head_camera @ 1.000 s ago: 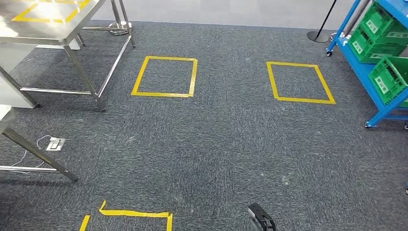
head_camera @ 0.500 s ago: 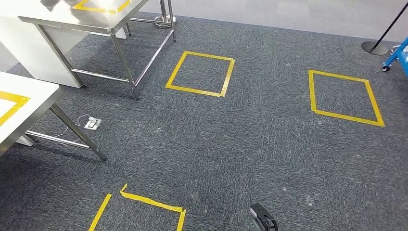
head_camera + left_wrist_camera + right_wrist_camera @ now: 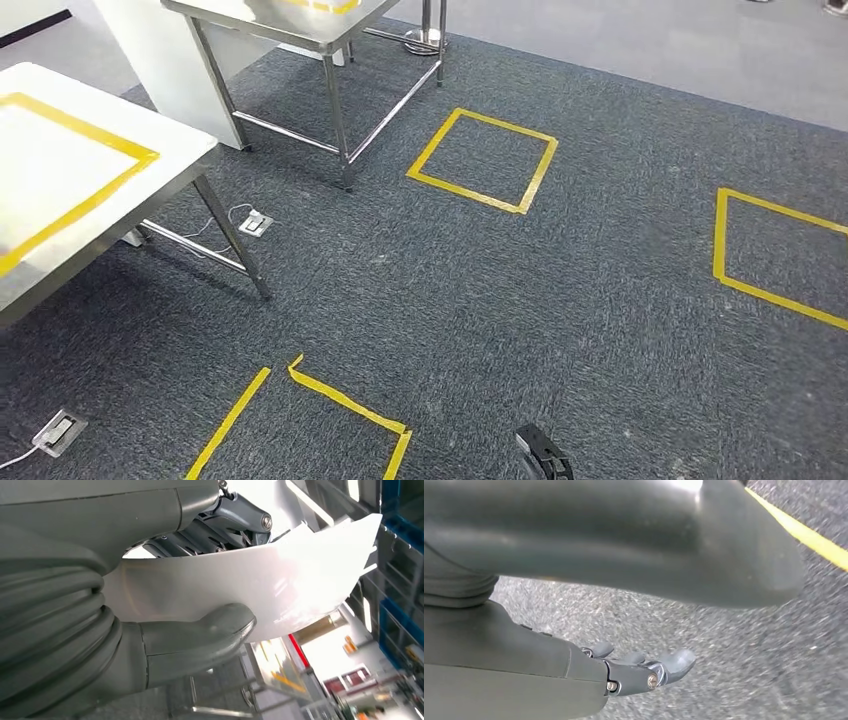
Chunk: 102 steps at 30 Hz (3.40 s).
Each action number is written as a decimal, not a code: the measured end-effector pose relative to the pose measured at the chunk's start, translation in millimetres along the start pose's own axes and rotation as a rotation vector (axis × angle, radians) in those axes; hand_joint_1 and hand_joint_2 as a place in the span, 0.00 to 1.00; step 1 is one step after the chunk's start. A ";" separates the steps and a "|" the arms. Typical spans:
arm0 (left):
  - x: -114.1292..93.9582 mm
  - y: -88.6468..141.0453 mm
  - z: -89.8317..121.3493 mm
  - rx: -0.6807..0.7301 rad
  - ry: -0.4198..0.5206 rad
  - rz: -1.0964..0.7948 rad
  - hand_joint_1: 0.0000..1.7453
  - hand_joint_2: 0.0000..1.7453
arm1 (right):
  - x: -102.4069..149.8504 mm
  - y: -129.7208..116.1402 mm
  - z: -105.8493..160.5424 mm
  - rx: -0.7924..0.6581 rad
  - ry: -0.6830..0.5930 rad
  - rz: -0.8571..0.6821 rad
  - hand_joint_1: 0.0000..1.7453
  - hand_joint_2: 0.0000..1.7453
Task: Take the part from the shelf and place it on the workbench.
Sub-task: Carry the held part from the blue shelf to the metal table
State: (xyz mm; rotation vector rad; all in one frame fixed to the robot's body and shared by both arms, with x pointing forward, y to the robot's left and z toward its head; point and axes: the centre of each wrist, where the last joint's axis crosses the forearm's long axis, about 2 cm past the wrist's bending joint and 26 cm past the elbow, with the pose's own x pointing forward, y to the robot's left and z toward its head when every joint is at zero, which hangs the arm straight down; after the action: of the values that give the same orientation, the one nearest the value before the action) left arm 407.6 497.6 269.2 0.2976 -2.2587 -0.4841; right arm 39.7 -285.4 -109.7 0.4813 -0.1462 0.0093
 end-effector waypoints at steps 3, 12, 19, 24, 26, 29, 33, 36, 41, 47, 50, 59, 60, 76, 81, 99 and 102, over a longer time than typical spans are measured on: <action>-0.2 -0.9 0.4 0.001 -0.001 0.005 1.00 1.00 | -2.3 0.2 0.0 0.001 0.004 -0.002 0.00 0.00; -0.1 3.4 9.5 0.008 0.004 0.005 1.00 1.00 | -3.3 -0.5 0.4 -0.001 0.007 -0.001 0.00 0.00; -1.7 6.4 17.9 0.009 0.019 -0.007 1.00 1.00 | -4.0 -0.2 0.3 -0.001 0.008 -0.002 0.00 0.00; -2.2 4.6 19.2 0.004 0.022 -0.009 1.00 1.00 | -2.6 0.0 0.1 -0.001 0.006 0.000 0.00 0.00; -1.7 3.7 17.1 0.002 0.018 -0.011 1.00 1.00 | -2.3 0.0 0.1 -0.001 0.005 0.000 0.00 0.00; -2.1 3.1 16.7 0.000 0.020 -0.013 1.00 1.00 | -0.3 0.0 0.0 0.000 0.001 0.001 0.00 0.00; -2.1 3.2 16.4 0.000 0.020 -0.013 1.00 1.00 | 0.6 0.0 0.0 -0.001 0.000 0.001 0.00 0.00; -1.8 0.2 12.7 0.002 0.013 -0.008 1.00 1.00 | -0.8 0.2 -0.1 0.000 0.002 0.000 0.00 0.00; -2.8 -9.5 8.9 0.000 0.009 0.007 1.00 1.00 | -3.4 0.2 0.0 0.000 0.007 -0.002 0.00 0.00; -3.3 -12.8 6.1 -0.004 0.009 0.006 1.00 1.00 | -1.1 0.5 -0.2 0.001 -0.001 -0.003 0.00 0.00; -3.0 -14.5 2.4 -0.002 0.005 0.009 1.00 1.00 | -2.0 0.5 -0.2 0.001 -0.007 -0.011 0.00 0.00; -3.5 -18.3 -0.9 -0.004 0.004 0.017 1.00 1.00 | -2.6 0.5 -0.1 0.001 -0.007 -0.014 0.00 0.00; -3.4 -18.3 -1.2 -0.005 0.003 0.018 1.00 1.00 | -2.8 0.5 -0.1 0.001 -0.006 -0.014 0.00 0.00; -5.6 -18.5 -1.5 -0.003 0.014 0.025 1.00 1.00 | -2.6 0.5 -0.1 0.001 -0.007 -0.015 0.00 0.00; -6.4 -16.9 -2.0 0.000 0.019 0.024 1.00 1.00 | -2.8 0.5 -0.1 0.001 -0.007 -0.016 0.00 0.00; -4.5 -17.1 -10.5 0.013 0.007 0.022 1.00 1.00 | -4.0 1.0 -0.3 0.002 -0.009 -0.024 0.00 0.00; -4.2 -16.9 -11.3 0.013 0.006 0.022 1.00 1.00 | -3.5 1.2 -0.5 0.003 -0.010 -0.023 0.00 0.00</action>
State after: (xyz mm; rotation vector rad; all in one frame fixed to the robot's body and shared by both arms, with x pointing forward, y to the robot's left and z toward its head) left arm 419.8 481.1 266.0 0.2802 -2.2581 -0.4565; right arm 36.3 -284.0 -110.0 0.4860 -0.1507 -0.0158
